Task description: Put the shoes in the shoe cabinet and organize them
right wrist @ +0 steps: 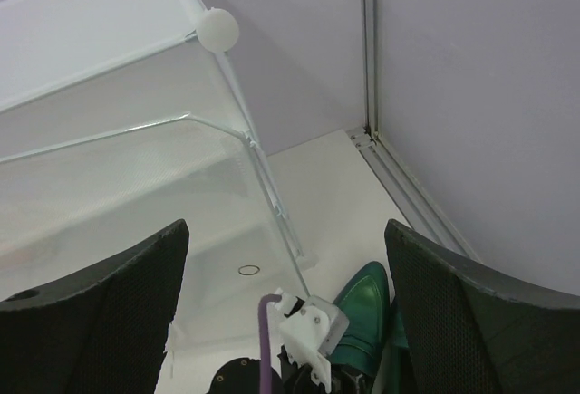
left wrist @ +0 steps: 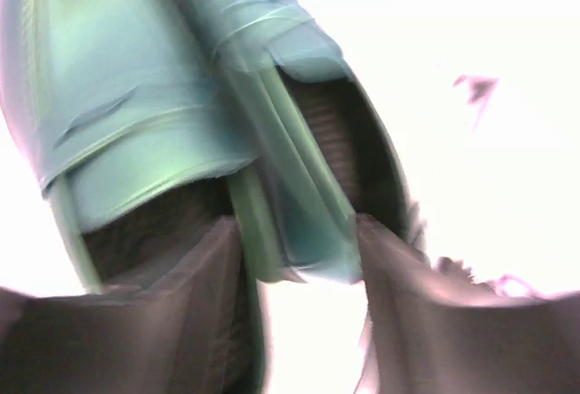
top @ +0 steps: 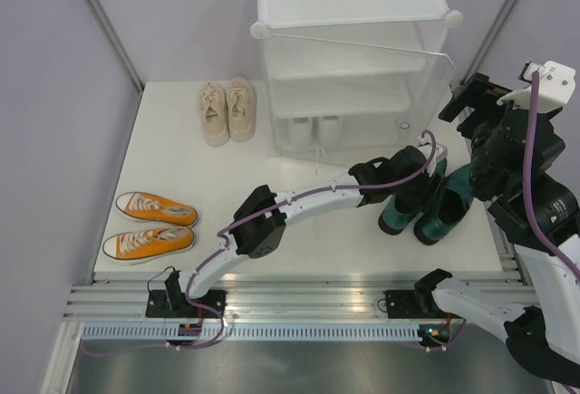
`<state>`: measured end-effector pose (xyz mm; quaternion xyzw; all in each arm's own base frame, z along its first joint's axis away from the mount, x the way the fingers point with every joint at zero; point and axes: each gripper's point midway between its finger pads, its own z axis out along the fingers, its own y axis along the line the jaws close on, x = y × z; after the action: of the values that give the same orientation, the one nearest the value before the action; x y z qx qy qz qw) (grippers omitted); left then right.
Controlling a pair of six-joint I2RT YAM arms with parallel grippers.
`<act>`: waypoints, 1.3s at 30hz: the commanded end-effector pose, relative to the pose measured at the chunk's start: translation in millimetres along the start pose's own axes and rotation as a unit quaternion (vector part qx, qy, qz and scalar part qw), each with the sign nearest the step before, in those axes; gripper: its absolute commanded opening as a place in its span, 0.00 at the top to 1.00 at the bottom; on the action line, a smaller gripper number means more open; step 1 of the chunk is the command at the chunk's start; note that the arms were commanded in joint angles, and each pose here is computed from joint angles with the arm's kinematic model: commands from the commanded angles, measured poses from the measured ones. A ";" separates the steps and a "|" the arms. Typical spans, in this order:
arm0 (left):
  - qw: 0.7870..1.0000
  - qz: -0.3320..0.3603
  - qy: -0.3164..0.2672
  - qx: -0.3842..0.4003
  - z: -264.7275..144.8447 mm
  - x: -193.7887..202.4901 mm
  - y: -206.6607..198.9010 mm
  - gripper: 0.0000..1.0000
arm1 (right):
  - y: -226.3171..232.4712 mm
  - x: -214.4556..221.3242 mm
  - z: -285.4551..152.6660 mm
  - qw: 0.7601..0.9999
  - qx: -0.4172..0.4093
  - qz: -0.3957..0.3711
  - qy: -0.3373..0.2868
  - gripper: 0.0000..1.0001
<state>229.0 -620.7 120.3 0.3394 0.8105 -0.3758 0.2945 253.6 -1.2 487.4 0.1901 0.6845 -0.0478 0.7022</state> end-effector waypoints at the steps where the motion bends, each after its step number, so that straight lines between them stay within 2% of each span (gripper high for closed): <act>1: 0.985 -0.017 -0.114 0.125 -27.0 -80.5 -70.5 0.33 | -3.5 -5.7 0.1 1.000 0.012 0.019 -0.012 0.08; 4: 0.982 -0.018 -0.095 0.165 -37.1 -73.3 -85.6 0.19 | 0.2 -3.2 0.9 1.000 0.007 0.029 -0.008 0.08; 5: 0.980 -0.016 -0.091 0.176 -41.9 -71.9 -89.9 0.01 | 1.2 -2.2 1.5 1.000 0.006 0.030 -0.007 0.08; 9: 0.980 -0.014 -0.071 0.183 -62.9 -58.7 -92.7 0.00 | 6.6 -0.3 1.9 0.999 -0.005 0.040 -0.004 0.08; 11: 0.978 -0.007 -0.080 0.191 -89.4 -67.3 -101.1 0.00 | 7.5 0.8 1.8 0.999 -0.006 0.048 -0.002 0.08; 12: 0.980 -0.011 -0.066 0.185 -91.0 -54.5 -95.6 0.01 | 7.2 1.2 1.4 0.999 -0.006 0.051 -0.002 0.08; 13: 0.978 -0.003 -0.081 0.192 -112.5 -66.1 -103.3 0.02 | 7.9 2.6 1.4 0.999 -0.008 0.051 -0.001 0.09; 16: 0.980 0.011 -0.079 0.182 -132.8 -57.7 -98.8 0.06 | 11.1 8.4 3.1 0.998 -0.010 0.056 0.005 0.09; 17: 0.978 0.019 -0.095 0.184 -154.6 -67.0 -104.6 0.09 | 12.3 10.8 3.6 0.998 -0.012 0.057 0.008 0.10; 19: 0.983 0.027 -0.090 0.160 -164.6 -52.8 -91.1 0.11 | 13.7 17.0 4.8 0.998 -0.013 0.056 0.014 0.11; 22: 0.992 0.027 -0.096 0.073 -181.9 -33.1 -53.1 0.14 | 13.2 24.3 5.4 0.998 -0.012 0.053 0.019 0.11; 23: 0.994 0.019 -0.103 0.022 -184.1 -29.5 -31.5 0.15 | 12.3 24.8 4.8 0.998 -0.012 0.053 0.019 0.11; 26: 0.995 -0.008 -0.077 -0.068 -175.9 4.2 19.5 0.18 | 8.9 26.1 2.2 0.998 -0.011 0.057 0.018 0.12; 28: 0.994 -0.034 -0.034 -0.100 -154.7 33.8 43.4 0.22 | 8.1 27.0 0.9 0.998 -0.013 0.060 0.018 0.12; 31: 0.991 -0.056 0.003 -0.119 -120.1 55.3 62.9 0.32 | 6.2 26.2 -0.5 0.998 -0.013 0.062 0.016 0.13; 34: 0.989 -0.064 0.014 -0.131 -96.4 54.2 67.8 0.36 | 5.4 22.6 -2.9 0.998 -0.018 0.063 0.013 0.13; 35: 0.987 -0.066 0.033 -0.146 -81.4 68.6 78.2 0.37 | 4.6 20.7 -3.9 0.998 -0.019 0.061 0.011 0.13; 36: 0.987 -0.069 0.025 -0.145 -75.9 59.4 75.7 0.38 | 2.3 16.9 -6.4 0.998 -0.020 0.063 0.007 0.13; 39: 0.986 -0.074 0.037 -0.147 -57.1 67.0 80.4 0.39 | -3.2 10.0 -9.8 0.998 -0.018 0.058 -0.001 0.13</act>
<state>225.5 -489.1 38.5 0.2710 0.8980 -0.2349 0.2548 250.8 6.9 461.1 0.2143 0.6888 0.0006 0.6926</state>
